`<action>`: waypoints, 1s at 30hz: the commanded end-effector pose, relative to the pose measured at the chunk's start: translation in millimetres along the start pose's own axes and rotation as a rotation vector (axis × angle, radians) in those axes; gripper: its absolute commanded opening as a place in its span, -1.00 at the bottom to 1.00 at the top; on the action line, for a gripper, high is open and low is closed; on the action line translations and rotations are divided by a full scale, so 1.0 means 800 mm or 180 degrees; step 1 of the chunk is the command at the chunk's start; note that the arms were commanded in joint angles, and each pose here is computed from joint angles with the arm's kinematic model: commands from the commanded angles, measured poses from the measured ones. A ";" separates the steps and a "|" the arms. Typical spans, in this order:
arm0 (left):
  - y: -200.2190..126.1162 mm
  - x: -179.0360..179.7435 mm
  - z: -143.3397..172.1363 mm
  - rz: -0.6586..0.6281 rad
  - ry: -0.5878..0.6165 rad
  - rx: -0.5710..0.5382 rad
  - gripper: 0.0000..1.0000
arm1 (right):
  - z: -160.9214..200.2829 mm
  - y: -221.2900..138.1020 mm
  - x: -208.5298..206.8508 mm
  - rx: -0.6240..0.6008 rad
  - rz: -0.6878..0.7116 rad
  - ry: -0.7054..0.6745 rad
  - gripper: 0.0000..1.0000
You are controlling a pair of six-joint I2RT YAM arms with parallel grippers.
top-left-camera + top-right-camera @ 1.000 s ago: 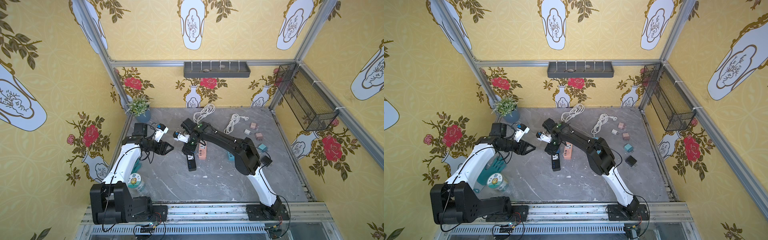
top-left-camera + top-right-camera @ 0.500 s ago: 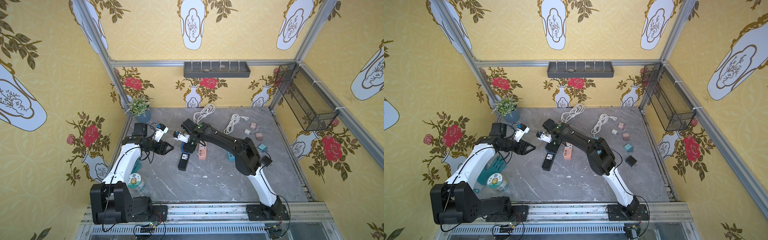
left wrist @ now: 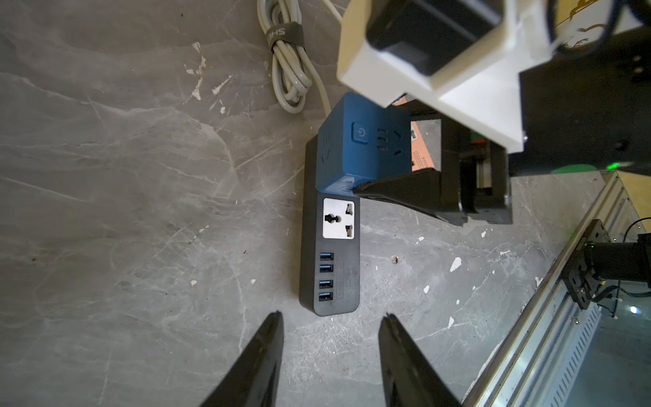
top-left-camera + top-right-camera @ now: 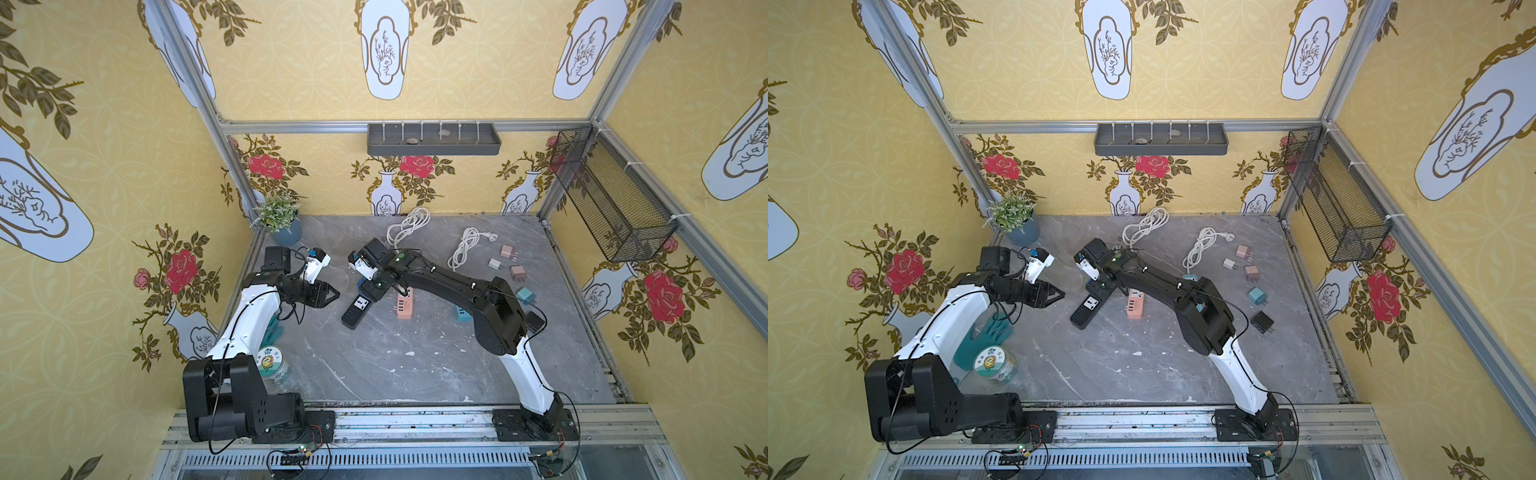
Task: Pull the plug off the socket
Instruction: Remove the plug from the socket.
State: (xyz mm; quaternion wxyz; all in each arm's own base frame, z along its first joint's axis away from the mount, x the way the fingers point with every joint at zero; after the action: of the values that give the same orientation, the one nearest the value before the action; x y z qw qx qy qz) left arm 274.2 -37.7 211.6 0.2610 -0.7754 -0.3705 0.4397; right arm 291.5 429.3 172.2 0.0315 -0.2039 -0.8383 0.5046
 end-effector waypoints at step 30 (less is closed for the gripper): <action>0.081 0.062 0.010 -0.0160 -0.0399 0.0761 -1.00 | -0.022 0.024 -0.005 -0.0081 -0.0151 0.1266 -0.33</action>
State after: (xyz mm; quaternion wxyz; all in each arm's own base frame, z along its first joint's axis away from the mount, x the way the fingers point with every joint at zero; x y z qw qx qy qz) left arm 301.0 -37.2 138.8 0.3387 -0.7035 -0.3352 0.5273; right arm 306.9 443.5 160.4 0.1927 -0.2922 -0.8161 0.4599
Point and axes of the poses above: each gripper's point midway between its finger pads, its own y axis out along the fingers, its own x axis along the line the jaws close on, z = x × y, the point moved 9 cm from there along -y, back along the fingers, and after that the axes turned 11 degrees about -y, right-handed, at the moved point
